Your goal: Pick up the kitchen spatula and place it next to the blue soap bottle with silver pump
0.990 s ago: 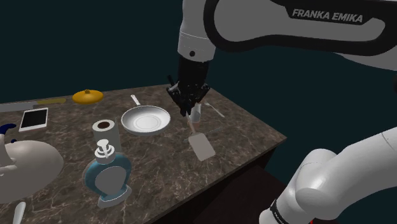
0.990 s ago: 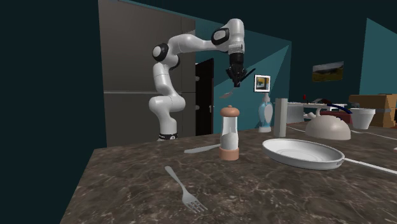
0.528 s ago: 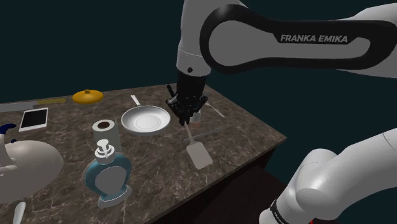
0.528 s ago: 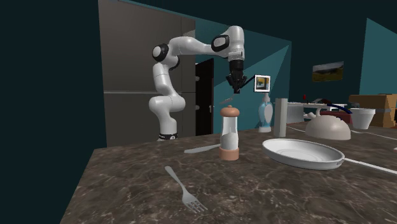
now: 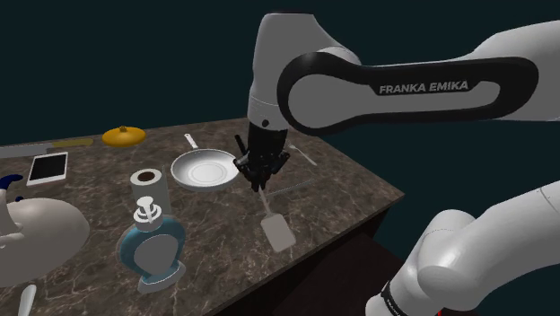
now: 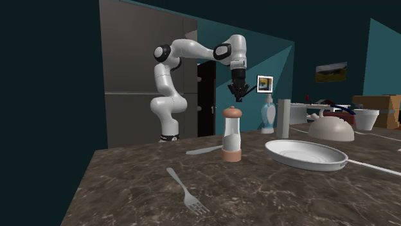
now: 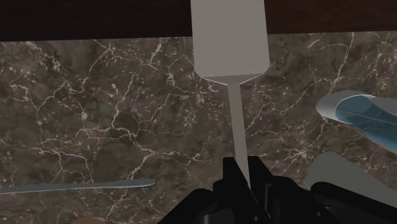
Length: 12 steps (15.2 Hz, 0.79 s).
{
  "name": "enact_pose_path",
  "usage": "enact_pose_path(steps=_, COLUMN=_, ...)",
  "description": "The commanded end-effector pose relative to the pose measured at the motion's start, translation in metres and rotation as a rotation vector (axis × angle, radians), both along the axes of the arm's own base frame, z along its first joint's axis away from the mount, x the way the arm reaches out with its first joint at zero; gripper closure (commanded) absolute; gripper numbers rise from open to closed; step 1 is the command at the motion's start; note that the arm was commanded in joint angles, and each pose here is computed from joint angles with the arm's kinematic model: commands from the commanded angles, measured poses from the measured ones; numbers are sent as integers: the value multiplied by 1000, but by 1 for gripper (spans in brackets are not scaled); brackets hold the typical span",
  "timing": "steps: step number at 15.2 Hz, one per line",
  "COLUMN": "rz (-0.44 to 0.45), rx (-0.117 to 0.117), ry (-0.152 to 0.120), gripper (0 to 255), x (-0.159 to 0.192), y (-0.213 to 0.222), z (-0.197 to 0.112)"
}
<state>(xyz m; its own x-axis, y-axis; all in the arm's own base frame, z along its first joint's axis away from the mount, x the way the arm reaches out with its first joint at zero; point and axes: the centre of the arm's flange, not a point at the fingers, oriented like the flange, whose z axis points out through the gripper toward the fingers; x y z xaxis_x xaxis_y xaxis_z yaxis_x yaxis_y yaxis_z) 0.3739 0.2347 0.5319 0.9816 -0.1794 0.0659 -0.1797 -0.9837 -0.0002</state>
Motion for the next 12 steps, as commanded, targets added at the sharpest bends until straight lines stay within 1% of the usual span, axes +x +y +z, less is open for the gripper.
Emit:
enact_pose_path(steps=1, rz=0, rx=0, ry=-1, gripper=255, x=0, y=0, z=-10)
enact_pose_path(steps=12, rz=0, rx=0, ry=-1, gripper=255, x=0, y=0, z=-68)
